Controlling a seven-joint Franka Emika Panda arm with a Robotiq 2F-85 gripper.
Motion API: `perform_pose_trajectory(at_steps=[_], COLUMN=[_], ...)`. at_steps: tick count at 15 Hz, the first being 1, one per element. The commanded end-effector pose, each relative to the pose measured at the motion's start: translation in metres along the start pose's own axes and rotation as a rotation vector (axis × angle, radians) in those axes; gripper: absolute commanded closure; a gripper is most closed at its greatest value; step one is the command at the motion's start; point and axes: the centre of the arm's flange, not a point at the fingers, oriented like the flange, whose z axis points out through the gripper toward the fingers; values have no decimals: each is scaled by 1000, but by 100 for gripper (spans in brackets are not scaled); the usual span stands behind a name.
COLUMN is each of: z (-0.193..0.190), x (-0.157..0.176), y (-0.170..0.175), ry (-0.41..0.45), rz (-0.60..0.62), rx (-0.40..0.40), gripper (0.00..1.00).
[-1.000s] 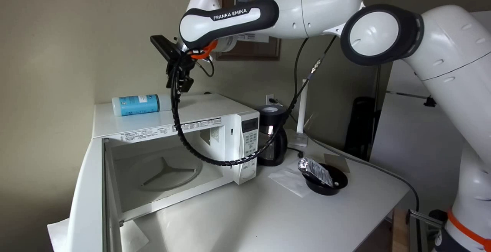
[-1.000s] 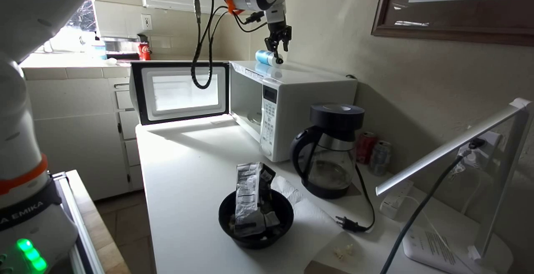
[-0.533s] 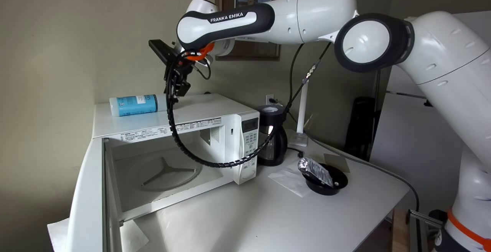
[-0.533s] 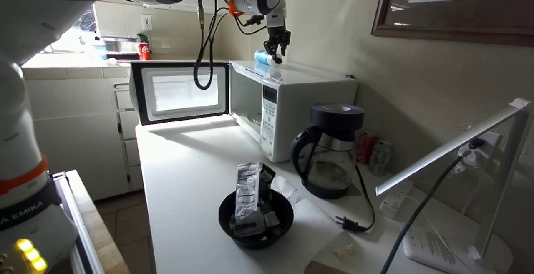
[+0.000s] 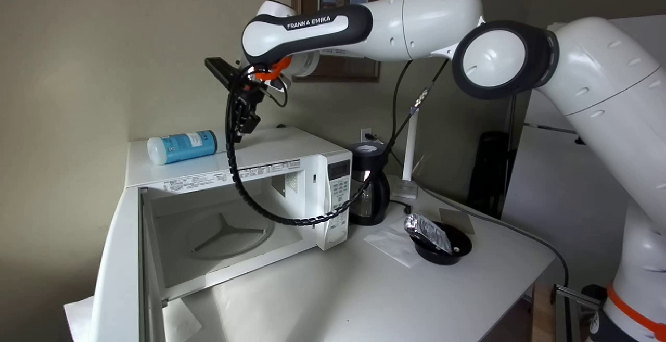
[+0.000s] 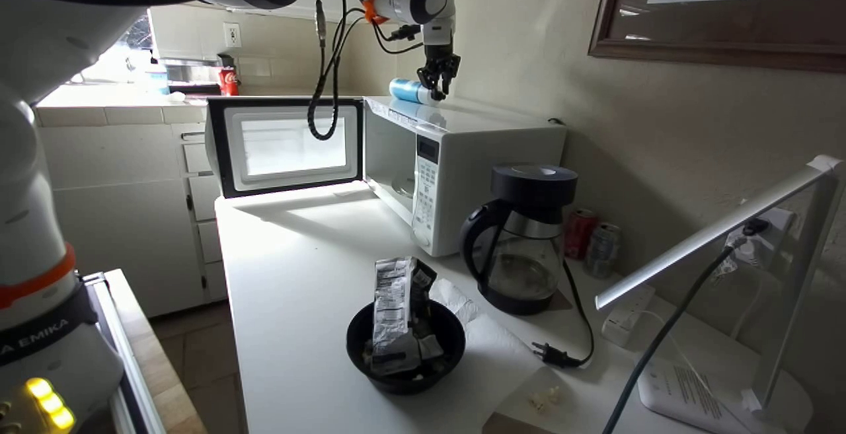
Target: Place the bottle on top of the microwave upright.
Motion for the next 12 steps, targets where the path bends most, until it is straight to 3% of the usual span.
perform_pose_trajectory(at_steps=[1, 3, 4, 5, 7, 8, 12], z=[14, 19, 21, 21, 18, 13, -15], x=[0, 1, 2, 2, 2, 1, -3], y=[-13, -13, -12, -12, -12, -12, -16], ry=[-23, -22, -17, -10, -1, 6, 52], rz=[33, 22, 20, 16, 7, -2, -81], rx=[-50, -68, -77, -76, -69, -59, -28], gripper=[57, 50, 53, 79, 83, 93, 93])
